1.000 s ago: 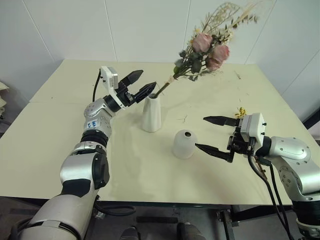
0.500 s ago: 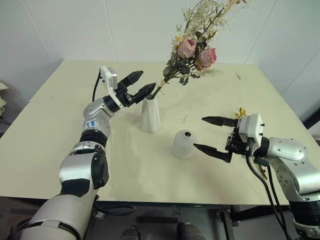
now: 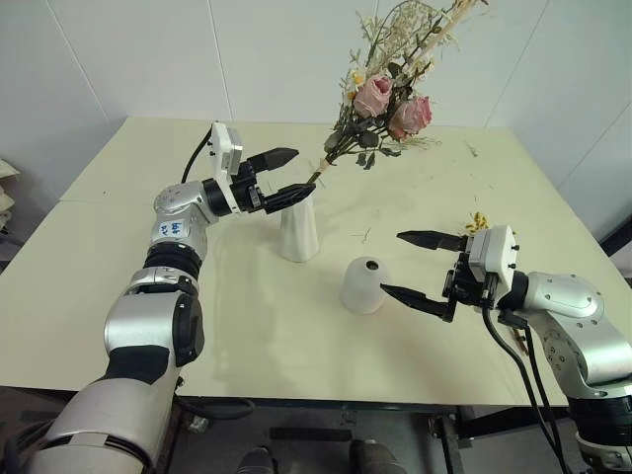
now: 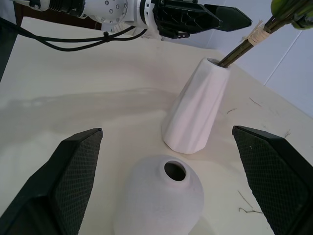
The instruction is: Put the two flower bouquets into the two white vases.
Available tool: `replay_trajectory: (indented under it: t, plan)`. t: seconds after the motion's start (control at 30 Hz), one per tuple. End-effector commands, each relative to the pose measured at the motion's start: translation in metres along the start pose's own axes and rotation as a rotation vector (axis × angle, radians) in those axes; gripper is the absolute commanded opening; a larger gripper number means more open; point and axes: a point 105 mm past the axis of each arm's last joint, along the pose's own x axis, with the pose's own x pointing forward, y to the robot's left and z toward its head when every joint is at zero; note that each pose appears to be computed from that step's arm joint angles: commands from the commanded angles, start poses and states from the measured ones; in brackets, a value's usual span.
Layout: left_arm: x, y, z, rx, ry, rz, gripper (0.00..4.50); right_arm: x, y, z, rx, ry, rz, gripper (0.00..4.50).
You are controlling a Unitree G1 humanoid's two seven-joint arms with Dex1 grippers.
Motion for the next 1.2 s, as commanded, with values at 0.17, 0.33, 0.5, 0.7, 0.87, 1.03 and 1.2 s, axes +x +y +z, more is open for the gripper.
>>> replay_trajectory:
  t: [0.17, 0.33, 0.5, 0.7, 0.87, 1.03, 1.2]
  plan:
    - [0.017, 0.002, 0.01, 0.059, 0.088, -0.028, 4.47, 0.001, 0.0, 0.01, -0.036, -0.034, -0.009, 4.5]
    - [0.03, 0.003, 0.012, 0.085, 0.139, -0.024, 4.47, 0.001, 0.001, 0.01, -0.035, -0.033, -0.013, 4.5]
    - [0.036, 0.005, 0.016, 0.087, 0.156, -0.015, 4.47, 0.001, 0.002, 0.01, -0.033, -0.033, -0.017, 4.5]
    - [0.035, 0.004, 0.014, 0.081, 0.258, -0.052, 3.62, 0.002, 0.004, 0.009, -0.027, -0.034, -0.022, 4.5]
    - [0.029, 0.009, 0.013, 0.103, 0.371, -0.046, 2.04, 0.001, 0.003, 0.009, -0.029, -0.034, -0.023, 4.5]
    - [0.034, 0.013, 0.02, 0.131, 0.363, -0.013, 0.53, 0.004, 0.004, 0.008, -0.024, -0.041, -0.022, 4.5]
    - [0.036, 0.012, 0.02, 0.13, 0.365, -0.015, 0.04, 0.004, 0.004, 0.008, -0.023, -0.043, -0.022, 4.5]
